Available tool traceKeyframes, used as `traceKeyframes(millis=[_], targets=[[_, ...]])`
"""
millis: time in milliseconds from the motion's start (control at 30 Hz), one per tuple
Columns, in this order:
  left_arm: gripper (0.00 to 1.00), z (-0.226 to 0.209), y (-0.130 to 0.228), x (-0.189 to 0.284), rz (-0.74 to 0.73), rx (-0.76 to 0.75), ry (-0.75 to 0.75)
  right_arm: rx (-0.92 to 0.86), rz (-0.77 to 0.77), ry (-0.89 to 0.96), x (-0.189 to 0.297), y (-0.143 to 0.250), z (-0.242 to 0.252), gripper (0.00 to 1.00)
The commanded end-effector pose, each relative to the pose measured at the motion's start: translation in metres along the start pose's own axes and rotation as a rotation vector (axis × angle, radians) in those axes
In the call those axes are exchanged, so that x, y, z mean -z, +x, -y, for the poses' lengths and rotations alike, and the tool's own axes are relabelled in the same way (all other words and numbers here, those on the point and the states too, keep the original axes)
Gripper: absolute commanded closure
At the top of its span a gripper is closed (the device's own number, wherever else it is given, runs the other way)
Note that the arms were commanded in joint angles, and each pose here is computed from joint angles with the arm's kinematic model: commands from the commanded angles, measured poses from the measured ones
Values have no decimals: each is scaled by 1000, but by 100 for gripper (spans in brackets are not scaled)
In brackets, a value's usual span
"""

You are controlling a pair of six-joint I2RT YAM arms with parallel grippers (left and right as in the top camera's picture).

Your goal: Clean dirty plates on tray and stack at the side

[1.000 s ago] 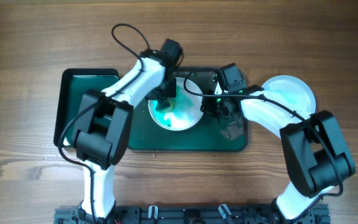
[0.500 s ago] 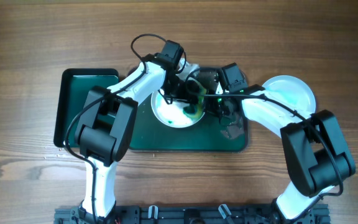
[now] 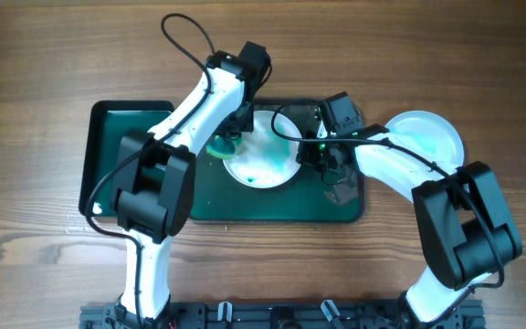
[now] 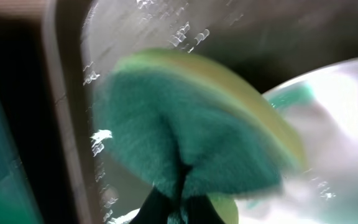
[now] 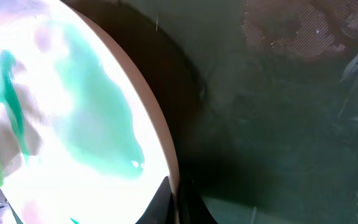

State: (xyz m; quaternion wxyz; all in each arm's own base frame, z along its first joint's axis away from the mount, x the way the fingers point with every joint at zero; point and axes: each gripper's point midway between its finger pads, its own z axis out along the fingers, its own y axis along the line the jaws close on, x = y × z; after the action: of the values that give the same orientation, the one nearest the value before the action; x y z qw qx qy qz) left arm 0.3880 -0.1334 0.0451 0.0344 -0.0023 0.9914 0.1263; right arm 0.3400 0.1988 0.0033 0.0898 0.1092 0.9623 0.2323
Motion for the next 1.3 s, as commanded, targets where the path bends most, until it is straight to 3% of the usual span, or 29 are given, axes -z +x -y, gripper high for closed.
traceKeyframes(millis=[0, 233, 567, 833, 1033, 1267], targets=[[96, -16, -6, 20, -4, 35, -31, 21, -1, 13, 3, 2, 2, 96], [96, -16, -11, 73, -59, 156, 326, 187, 216, 212, 66, -12, 2, 96], [96, -17, -23, 73, -20, 172, 343, 482, 744, 578, 196, -16, -29, 96], [96, -16, -26, 73, -6, 173, 349, 760, 1034, 966, 264, -4, -62, 96], [96, -15, -28, 73, -2, 174, 350, 816, 1118, 969, 279, 2, -95, 96], [96, -15, -28, 73, -2, 174, 350, 755, 1163, 1019, 290, 1, -92, 96]])
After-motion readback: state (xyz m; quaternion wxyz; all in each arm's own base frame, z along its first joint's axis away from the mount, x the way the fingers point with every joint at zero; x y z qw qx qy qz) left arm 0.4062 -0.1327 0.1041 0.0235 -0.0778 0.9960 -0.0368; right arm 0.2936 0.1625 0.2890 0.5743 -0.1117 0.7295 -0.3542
